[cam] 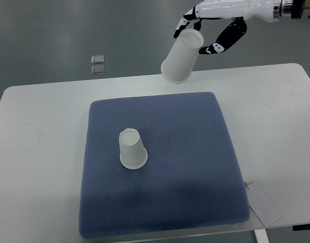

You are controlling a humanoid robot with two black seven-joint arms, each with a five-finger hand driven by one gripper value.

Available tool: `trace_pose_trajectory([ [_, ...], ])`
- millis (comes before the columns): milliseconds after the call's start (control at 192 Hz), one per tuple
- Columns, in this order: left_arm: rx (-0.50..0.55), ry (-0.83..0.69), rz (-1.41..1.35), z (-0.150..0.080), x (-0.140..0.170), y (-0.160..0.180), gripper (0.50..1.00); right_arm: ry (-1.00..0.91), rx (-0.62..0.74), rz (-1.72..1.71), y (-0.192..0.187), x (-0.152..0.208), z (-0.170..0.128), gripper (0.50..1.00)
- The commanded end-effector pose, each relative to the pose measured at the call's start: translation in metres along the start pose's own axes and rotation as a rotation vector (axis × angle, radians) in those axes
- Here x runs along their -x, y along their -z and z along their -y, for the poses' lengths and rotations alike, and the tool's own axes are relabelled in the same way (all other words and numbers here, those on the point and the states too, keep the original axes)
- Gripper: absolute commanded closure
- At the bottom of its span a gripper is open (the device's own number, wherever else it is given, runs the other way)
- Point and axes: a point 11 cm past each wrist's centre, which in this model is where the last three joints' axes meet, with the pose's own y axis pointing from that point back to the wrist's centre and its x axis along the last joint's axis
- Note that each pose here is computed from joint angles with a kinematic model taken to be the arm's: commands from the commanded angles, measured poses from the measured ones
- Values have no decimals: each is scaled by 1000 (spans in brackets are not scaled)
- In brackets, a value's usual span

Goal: Stack paper cups
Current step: 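Lift the cup with the right hand and turn it upside down, then lower the held cup onto the upside-down cup on the cushion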

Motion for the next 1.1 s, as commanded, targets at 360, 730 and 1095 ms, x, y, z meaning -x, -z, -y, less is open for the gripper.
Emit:
trace_pose_trajectory([
  [360, 0, -1, 0, 0, 0, 0, 500, 171, -163, -126, 72, 22, 79, 908],
  [730, 0, 0, 0, 0, 0, 0, 500, 250, -146, -178, 71, 47, 89, 895],
  [1095, 0, 0, 0, 0, 0, 0, 500, 287, -176, -155, 80, 53, 95, 895],
])
